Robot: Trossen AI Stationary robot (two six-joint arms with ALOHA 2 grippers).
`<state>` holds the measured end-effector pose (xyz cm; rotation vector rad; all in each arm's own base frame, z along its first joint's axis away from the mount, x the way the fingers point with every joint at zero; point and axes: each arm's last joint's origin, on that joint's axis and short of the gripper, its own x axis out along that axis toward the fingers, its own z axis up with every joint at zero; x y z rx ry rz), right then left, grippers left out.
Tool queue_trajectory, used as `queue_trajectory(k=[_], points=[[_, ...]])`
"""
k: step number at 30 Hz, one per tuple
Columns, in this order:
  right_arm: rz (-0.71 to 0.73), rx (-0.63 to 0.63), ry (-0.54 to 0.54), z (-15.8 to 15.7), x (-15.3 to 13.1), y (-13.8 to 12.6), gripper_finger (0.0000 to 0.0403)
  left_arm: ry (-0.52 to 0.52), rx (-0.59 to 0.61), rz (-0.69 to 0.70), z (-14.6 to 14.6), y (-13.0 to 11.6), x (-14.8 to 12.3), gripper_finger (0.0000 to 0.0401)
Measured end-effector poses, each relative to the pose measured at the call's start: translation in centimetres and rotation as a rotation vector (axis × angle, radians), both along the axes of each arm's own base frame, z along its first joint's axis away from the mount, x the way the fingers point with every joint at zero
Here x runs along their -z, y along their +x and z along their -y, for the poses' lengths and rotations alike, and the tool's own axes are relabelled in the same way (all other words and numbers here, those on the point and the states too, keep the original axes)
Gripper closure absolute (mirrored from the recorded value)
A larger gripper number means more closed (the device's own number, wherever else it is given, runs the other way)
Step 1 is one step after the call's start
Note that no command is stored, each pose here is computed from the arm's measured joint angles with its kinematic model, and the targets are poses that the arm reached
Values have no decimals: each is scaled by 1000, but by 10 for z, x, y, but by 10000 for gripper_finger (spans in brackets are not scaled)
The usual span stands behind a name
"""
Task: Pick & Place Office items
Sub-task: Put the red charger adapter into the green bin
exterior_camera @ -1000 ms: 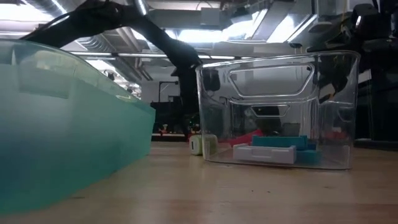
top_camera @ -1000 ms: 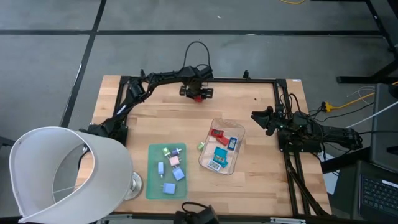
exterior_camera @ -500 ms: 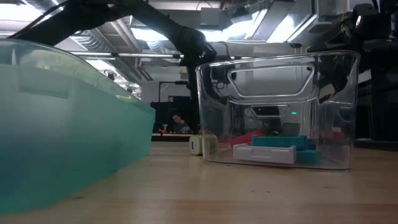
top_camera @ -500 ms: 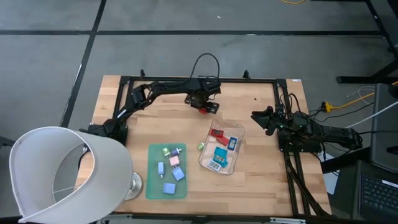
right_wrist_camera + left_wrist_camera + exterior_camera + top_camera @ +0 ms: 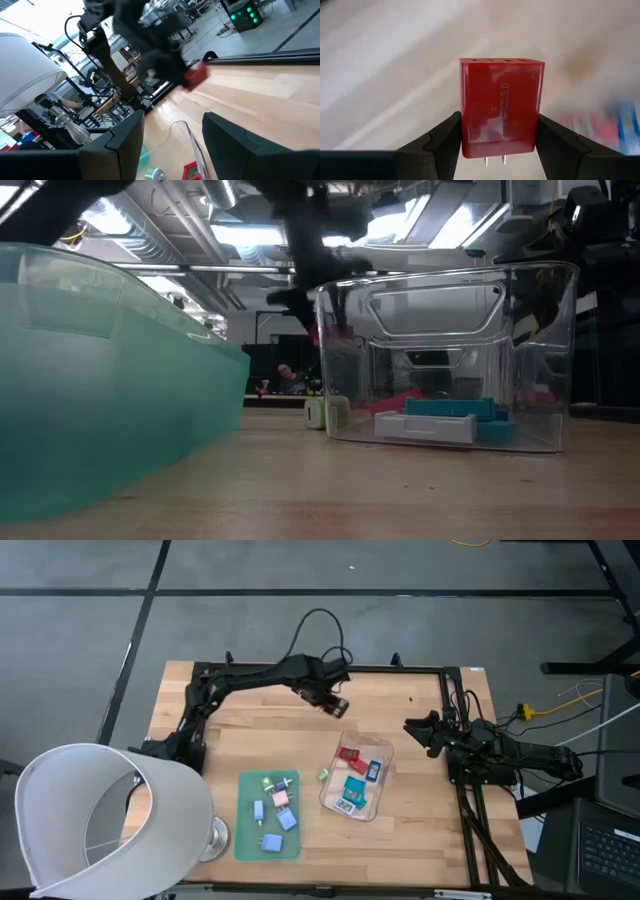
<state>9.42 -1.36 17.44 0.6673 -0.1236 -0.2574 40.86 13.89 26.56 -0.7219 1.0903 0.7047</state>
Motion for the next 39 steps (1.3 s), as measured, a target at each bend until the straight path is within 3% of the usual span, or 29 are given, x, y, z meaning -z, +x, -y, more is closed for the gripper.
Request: queue_trajectory(k=[9, 14, 18, 32, 39], points=[[-4, 5, -13, 0, 0, 0, 202, -21, 507, -60, 60, -21, -37, 190], [-7, 5, -14, 0, 0, 0, 202, -105, 804, -15, 100, -19, -40, 190], [-9, 5, 1, 0, 1, 1, 202, -137, 968, -55, 131, -24, -40, 190], [-25, 3, 31, 0, 2, 2, 202, -297, 1141, -207, 210, -52, -10, 190], [-45, 2, 33, 0, 4, 4, 202, -370, 1112, -299, 225, -84, 19, 190]])
